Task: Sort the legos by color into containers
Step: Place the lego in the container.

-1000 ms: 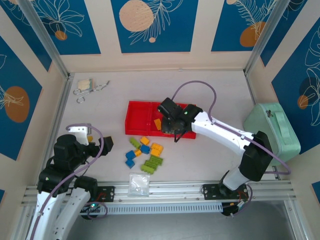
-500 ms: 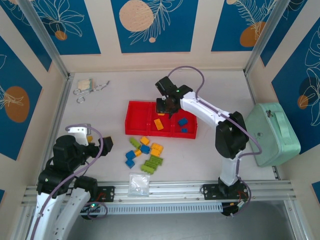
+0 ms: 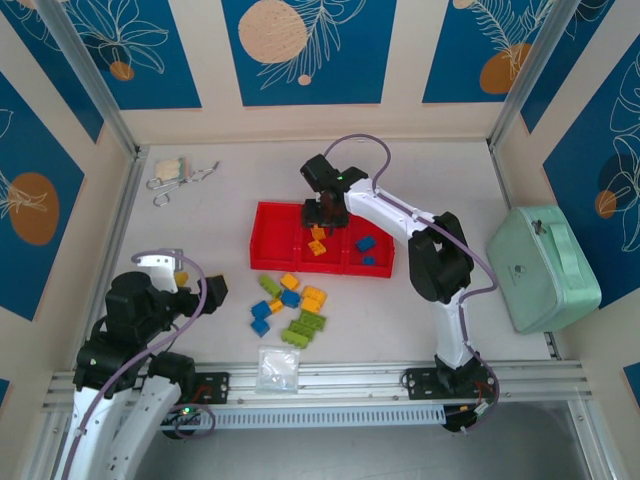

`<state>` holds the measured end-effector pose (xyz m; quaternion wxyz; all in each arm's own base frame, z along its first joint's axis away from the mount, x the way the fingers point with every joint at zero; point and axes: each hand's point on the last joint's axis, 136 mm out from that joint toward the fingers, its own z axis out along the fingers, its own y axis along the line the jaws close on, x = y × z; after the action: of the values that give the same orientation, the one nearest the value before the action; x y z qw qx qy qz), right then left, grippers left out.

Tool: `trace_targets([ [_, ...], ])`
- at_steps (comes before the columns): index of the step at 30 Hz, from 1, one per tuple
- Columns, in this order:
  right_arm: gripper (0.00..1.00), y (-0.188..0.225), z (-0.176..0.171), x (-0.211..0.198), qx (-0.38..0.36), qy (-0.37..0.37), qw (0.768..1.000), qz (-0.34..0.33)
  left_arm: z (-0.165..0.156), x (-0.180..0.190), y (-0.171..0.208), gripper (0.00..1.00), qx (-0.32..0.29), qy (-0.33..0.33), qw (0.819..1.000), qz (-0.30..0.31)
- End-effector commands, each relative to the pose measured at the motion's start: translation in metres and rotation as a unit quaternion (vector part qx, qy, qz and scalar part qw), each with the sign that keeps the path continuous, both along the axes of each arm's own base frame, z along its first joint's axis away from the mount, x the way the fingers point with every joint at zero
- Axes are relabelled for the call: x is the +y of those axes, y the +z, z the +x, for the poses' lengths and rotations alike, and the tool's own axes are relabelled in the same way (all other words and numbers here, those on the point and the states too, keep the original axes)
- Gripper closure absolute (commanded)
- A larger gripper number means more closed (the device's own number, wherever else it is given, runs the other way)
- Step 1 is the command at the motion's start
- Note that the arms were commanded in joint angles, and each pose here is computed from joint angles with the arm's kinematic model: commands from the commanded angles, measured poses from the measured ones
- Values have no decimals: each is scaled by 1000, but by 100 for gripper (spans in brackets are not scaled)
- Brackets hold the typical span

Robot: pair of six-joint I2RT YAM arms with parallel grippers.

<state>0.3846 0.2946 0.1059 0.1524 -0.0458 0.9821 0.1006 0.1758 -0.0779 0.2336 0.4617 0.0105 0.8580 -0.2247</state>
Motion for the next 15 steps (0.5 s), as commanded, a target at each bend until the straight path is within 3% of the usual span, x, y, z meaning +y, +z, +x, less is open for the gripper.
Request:
trace_targets([
  [1, 26, 39, -13, -1, -18, 4, 1000, 8, 0, -4, 3, 1, -15, -15, 1000, 1],
  [6, 9, 80, -45, 0, -42, 25, 999, 21, 0, -5, 4, 1, -16, -17, 1000, 0],
  [12, 7, 113, -102, 6, -59, 109, 991, 44, -1, -9, 5, 1, -19, -29, 999, -4],
  [15, 7, 108, -134, -3, -43, 120, 991, 27, -2, -12, 3, 1, -16, -38, 999, -4],
])
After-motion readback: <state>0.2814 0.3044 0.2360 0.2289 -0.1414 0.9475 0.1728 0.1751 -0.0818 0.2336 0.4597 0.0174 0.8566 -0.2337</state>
